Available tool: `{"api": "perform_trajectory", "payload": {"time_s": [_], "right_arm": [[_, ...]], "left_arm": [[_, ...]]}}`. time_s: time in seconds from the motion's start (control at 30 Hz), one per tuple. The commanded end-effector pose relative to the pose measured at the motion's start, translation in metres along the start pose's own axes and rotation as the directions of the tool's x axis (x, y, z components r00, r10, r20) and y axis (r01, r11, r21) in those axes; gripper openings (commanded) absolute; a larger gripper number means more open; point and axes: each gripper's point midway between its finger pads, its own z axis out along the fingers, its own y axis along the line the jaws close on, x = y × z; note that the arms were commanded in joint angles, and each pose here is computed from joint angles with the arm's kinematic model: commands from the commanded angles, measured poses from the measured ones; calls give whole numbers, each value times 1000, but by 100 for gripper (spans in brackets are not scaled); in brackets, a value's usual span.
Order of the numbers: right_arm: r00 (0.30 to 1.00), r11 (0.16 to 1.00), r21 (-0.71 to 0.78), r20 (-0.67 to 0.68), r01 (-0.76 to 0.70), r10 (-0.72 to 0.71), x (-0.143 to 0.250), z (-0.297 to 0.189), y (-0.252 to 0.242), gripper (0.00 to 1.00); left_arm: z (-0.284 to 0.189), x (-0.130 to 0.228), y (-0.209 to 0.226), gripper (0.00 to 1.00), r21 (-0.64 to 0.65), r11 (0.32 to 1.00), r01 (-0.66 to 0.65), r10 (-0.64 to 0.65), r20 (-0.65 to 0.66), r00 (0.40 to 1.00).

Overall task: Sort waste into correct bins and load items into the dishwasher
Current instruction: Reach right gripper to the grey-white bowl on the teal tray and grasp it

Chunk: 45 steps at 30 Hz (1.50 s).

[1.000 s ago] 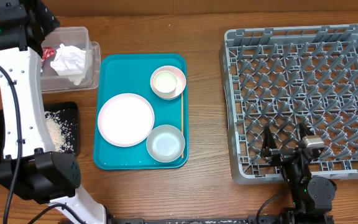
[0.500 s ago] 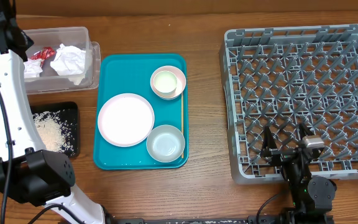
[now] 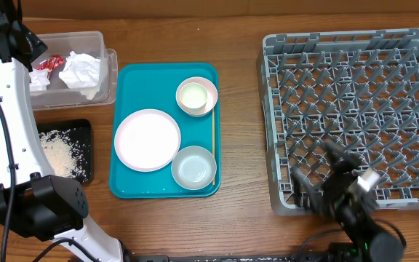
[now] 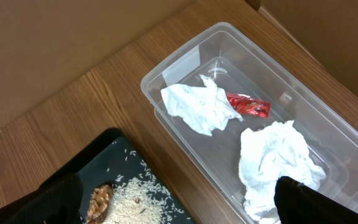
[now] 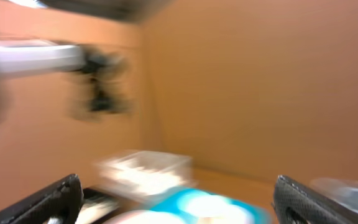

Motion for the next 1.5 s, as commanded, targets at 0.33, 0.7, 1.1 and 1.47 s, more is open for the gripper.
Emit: {"api": "perform_trajectory", "payload": {"time_s": [0.33, 0.7, 1.1, 1.47], "right_arm": [[831, 845, -159, 162, -510, 532, -81, -2, 31, 100], [947, 937, 142, -3, -318, 322, -171, 50, 27, 99], [673, 787, 524, -457, -324, 581, -75, 129, -38, 99], [485, 860, 454, -821, 234, 301, 153, 173, 71, 100]], "left_arm": [[-2, 0, -3, 100, 12, 1000, 12, -12, -1, 1000], [-2, 0, -3, 100, 12, 1000, 13, -13, -1, 1000], [-2, 0, -3, 100, 12, 1000, 13, -13, -1, 1000], [-2, 0, -3, 100, 12, 1000, 12, -12, -1, 1000]]}}
